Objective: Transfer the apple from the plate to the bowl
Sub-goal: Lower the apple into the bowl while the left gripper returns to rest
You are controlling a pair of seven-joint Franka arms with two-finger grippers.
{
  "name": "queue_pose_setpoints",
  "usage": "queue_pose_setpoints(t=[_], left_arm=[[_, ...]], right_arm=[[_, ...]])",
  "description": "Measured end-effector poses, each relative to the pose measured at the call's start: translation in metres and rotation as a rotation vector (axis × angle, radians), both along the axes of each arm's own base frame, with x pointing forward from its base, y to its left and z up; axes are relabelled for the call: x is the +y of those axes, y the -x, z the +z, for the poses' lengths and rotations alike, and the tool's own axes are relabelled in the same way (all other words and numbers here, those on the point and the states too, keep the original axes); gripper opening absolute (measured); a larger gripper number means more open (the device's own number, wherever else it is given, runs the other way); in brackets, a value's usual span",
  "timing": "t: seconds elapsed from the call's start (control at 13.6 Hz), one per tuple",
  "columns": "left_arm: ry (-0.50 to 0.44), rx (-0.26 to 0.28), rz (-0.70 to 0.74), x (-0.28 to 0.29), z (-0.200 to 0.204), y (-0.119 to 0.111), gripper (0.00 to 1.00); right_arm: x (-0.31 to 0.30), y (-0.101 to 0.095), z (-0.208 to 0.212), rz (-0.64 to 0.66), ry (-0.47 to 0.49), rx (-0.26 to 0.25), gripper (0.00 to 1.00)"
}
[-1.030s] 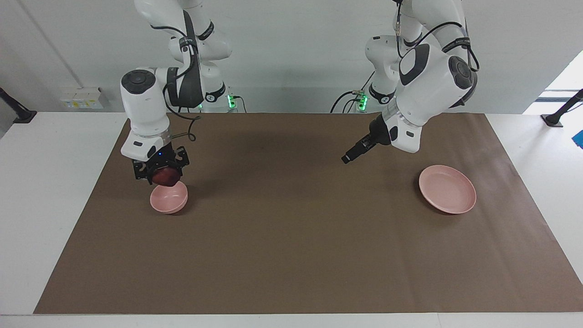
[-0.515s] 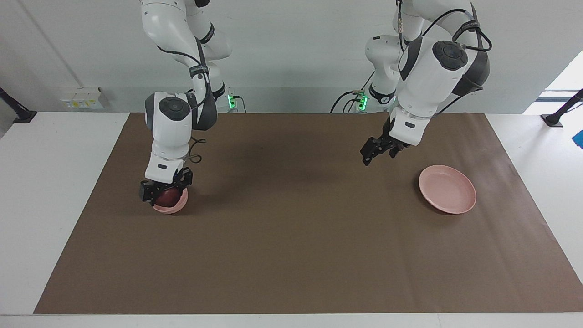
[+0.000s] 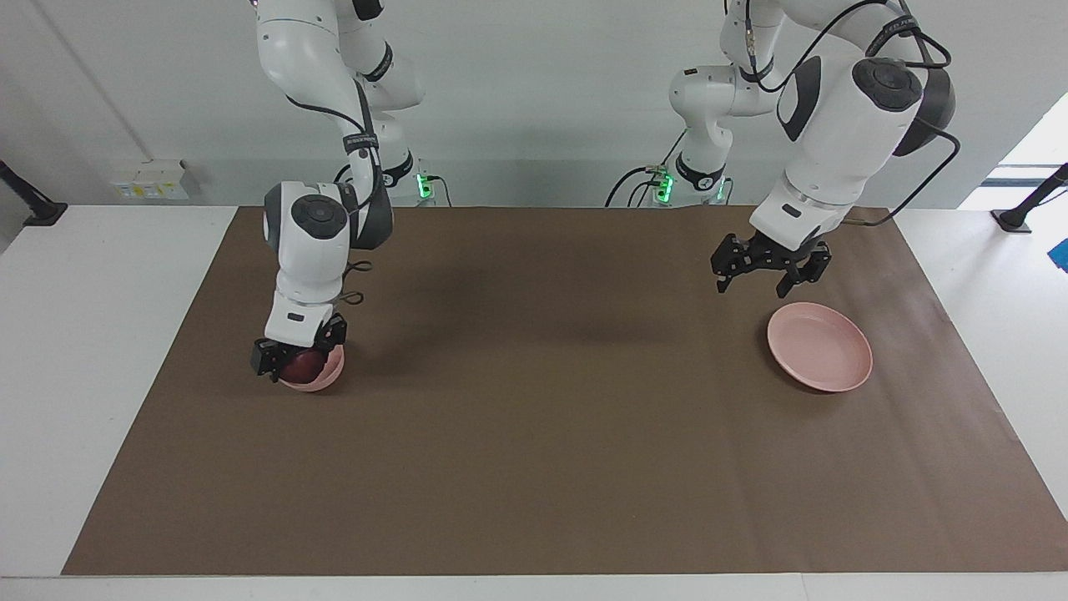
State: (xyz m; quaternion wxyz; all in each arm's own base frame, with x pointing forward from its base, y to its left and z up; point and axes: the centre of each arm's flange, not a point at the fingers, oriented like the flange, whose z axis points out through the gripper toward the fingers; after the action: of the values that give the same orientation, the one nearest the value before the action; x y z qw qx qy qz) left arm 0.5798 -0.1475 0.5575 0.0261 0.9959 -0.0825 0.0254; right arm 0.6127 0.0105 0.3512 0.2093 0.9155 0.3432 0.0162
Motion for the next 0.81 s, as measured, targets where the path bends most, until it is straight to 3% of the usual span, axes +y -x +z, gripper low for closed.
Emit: queue_pose_setpoints(t=[0.44,0.81], left_arm=[[-0.011,0.007,0.001,0.013,0.007,0.003,1.00],[-0.028,-0.012,0.034,0.069,0.029,0.006,1.00]], right_arm=[[-0.009,0.006,-0.020,-0.011,0.000,0.034,0.92],[-0.011,0.007,-0.024,-0.011,-0.004,0.033,0.90]])
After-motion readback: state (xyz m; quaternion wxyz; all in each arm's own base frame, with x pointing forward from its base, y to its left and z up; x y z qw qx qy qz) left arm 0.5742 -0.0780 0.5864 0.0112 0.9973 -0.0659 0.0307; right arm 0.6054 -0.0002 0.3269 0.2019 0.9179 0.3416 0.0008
